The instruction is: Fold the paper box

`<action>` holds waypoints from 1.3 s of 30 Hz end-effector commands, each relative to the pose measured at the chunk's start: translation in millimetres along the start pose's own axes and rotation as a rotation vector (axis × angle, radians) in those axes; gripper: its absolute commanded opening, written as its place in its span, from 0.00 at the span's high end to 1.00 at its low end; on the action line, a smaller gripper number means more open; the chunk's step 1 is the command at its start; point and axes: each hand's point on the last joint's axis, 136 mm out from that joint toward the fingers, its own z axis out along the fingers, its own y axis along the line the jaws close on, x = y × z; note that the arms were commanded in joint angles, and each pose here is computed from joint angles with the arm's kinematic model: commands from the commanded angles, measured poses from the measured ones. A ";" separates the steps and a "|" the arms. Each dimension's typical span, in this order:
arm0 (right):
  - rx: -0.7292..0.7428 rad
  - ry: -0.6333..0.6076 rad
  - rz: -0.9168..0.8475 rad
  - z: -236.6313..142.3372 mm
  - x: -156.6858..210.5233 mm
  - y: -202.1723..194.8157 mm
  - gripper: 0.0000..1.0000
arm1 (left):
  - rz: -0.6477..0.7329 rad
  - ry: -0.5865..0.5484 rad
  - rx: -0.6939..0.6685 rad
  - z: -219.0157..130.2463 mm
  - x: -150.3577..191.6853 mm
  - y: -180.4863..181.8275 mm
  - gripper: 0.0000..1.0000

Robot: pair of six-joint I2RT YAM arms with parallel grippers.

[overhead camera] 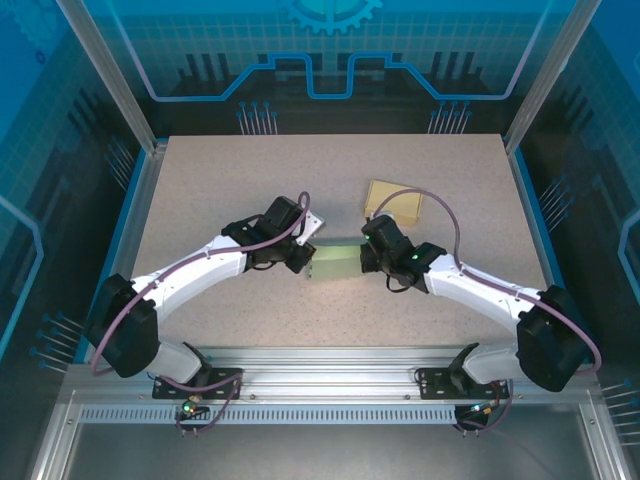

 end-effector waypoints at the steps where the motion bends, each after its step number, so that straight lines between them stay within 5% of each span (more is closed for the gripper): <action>1: -0.009 0.011 -0.037 3.3 -0.3 10.7 0.92 | -0.025 -0.004 0.057 -4.0 -6.3 -8.8 0.99; 10: 0.055 0.024 -0.107 9.0 0.9 15.3 0.89 | -0.065 -0.007 0.051 -8.7 -6.3 -8.1 0.98; 15: 0.090 0.035 -0.169 8.6 6.1 20.1 0.78 | -0.089 -0.021 0.052 -11.5 -8.8 -8.4 0.98; 39: 0.081 0.013 -0.194 5.6 9.1 30.7 0.76 | -0.261 -0.062 0.070 -15.2 -12.4 -7.9 0.97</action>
